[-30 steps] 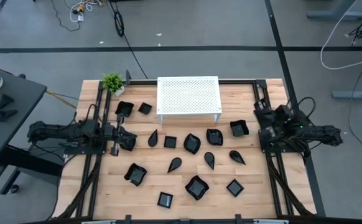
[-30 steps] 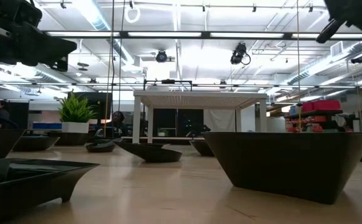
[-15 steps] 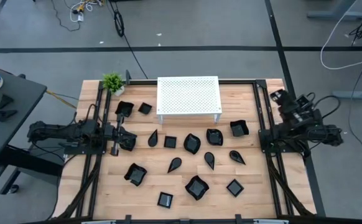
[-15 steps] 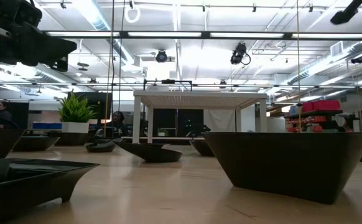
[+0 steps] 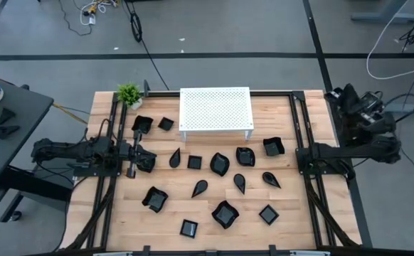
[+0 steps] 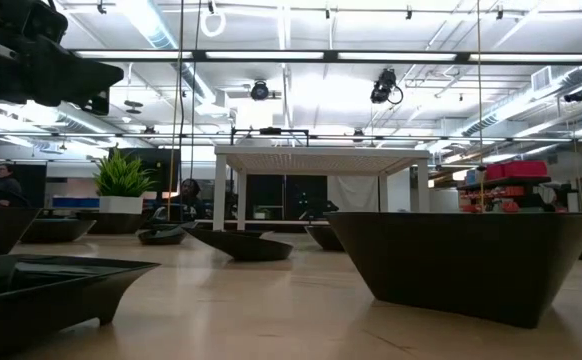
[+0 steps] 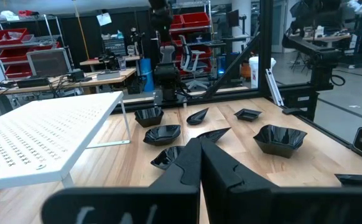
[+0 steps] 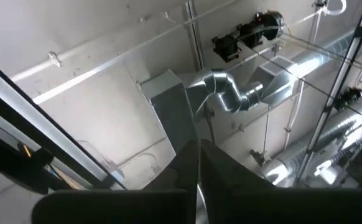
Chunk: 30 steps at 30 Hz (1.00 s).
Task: Pick & Place Mini shaped plates
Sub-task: Put the distorted square plate on the shelf
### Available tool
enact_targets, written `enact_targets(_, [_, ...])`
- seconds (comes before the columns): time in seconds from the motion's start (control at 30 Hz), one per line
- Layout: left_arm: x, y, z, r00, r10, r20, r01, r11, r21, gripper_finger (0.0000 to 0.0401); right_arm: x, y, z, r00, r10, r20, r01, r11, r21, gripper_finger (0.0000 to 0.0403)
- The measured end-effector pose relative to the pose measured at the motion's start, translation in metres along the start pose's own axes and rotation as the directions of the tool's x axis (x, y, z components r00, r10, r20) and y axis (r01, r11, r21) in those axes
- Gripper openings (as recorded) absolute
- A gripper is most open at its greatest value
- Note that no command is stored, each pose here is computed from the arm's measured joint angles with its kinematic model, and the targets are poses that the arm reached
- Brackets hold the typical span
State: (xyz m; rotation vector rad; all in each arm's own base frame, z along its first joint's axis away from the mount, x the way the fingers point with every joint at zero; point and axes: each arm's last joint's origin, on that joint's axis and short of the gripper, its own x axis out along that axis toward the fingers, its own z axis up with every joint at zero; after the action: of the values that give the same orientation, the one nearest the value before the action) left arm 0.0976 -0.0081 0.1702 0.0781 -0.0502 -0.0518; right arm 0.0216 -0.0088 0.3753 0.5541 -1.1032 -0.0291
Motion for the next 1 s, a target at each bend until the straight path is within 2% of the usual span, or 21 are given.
enact_targets(0.23, [0.000,0.000,0.000,1.000,-0.001,0.000,0.001,1.000,0.000,0.0003,0.037,0.020,0.012,0.988,-0.010,-0.151,0.006,1.000,-0.026,0.0020])
enact_targets(0.7, [0.000,0.000,0.000,1.000,-0.001,0.000,0.001,1.000,0.000,0.0003,0.094,0.056,0.039,0.947,0.004,-0.320,-0.027,0.997,-0.067,0.0020])
enact_targets(0.87, [0.000,0.000,0.000,1.000,0.000,0.000,0.000,1.000,0.000,0.0003,0.103,0.061,0.042,0.910,-0.035,-0.413,-0.007,0.995,-0.099,0.0020])
enact_targets(1.0, [0.000,0.000,0.000,1.000,0.000,0.000,0.000,1.000,0.000,0.0003,0.107,0.062,0.043,0.857,-0.101,-0.506,0.003,0.982,-0.191,0.0020])
